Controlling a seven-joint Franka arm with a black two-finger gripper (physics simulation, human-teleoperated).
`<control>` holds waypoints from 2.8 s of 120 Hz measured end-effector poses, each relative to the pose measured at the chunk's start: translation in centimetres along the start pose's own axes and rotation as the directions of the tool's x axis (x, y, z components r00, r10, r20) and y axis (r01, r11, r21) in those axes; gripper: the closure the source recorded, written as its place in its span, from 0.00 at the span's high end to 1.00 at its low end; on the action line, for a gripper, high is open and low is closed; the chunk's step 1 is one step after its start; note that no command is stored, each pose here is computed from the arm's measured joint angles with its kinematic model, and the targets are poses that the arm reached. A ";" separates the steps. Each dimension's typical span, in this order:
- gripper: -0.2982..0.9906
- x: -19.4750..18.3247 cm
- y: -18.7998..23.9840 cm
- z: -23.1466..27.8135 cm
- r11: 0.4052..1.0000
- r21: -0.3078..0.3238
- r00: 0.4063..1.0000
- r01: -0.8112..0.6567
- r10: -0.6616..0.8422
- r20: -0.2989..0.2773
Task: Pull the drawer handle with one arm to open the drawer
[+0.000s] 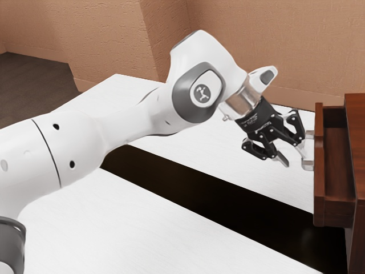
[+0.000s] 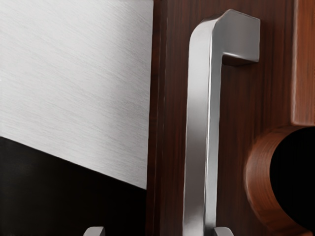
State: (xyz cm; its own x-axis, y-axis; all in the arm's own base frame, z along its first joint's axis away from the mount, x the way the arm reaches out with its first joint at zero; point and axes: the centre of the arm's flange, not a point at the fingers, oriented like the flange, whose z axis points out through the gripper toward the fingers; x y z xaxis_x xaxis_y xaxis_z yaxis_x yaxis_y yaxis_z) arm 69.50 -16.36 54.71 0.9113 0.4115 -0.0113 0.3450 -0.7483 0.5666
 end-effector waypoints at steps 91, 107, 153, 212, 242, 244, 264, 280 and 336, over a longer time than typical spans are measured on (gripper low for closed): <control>0.43 0.8 -3.4 -2.8 0.998 0.031 0.999 0.049 -0.048 -0.021; 0.43 0.9 -4.0 -3.2 0.998 0.041 0.998 0.057 -0.056 -0.018; 0.43 0.7 -5.1 -4.5 0.995 0.063 0.997 0.075 -0.074 -0.015; 0.44 0.9 -6.4 -5.4 0.991 0.087 0.995 0.097 -0.098 -0.002; 0.44 0.9 -6.7 -5.9 0.990 0.094 0.995 0.104 -0.104 0.003; 0.44 0.9 -6.8 -5.9 0.990 0.095 0.994 0.104 -0.105 0.003; 0.48 1.0 -6.9 -6.0 0.990 0.097 0.994 0.105 -0.106 0.006; 0.52 0.8 -6.5 -6.2 0.991 0.096 0.995 0.096 -0.096 0.002; 0.70 -4.8 -16.3 -34.8 0.936 0.296 0.952 0.190 -0.102 -0.288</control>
State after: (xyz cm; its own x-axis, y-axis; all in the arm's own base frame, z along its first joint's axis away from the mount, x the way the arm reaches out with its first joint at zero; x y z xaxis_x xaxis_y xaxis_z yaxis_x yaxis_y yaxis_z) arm 51.72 11.94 74.23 0.7678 0.6179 0.1690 0.5623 -0.7765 0.2845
